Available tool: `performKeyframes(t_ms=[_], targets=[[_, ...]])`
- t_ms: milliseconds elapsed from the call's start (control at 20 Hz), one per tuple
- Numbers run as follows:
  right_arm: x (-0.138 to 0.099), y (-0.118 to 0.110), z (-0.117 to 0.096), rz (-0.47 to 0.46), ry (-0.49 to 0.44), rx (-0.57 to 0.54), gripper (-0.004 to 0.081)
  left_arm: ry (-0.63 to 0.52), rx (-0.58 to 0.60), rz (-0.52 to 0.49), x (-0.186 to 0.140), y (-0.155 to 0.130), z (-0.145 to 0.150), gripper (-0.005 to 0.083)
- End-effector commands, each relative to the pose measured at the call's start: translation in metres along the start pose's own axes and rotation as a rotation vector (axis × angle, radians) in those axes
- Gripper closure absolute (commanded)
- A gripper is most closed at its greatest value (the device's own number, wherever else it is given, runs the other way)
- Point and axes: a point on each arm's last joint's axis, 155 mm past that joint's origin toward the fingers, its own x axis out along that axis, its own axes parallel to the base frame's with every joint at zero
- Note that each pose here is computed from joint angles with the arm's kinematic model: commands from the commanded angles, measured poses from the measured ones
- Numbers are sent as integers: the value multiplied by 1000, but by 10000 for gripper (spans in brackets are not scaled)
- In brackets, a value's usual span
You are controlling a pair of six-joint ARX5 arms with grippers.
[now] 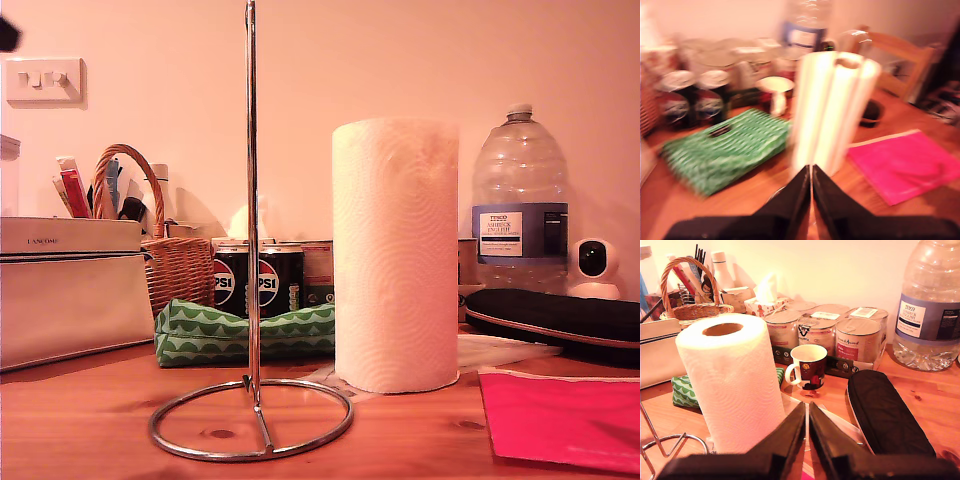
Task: Insert the paper towel roll into the metallic stand.
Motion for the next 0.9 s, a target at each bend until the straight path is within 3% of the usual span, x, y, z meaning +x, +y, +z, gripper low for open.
performKeyframes(t_ms=[0, 100, 550, 750, 850], targets=[[2, 1, -5, 5, 8, 1, 781, 38, -10, -29, 10, -4, -20, 793], [2, 1, -5, 5, 8, 1, 781, 49, -5, -35, 17, -7, -33, 793], [7, 0, -13, 4, 45, 5, 780, -91, -43, 167, 30, 3, -40, 793], [12, 0, -17, 4, 65, 8, 780, -5, -13, 83, 42, -27, -63, 782], [14, 0, -16, 4, 61, 7, 780, 46, -34, 49, 50, -39, -78, 707]])
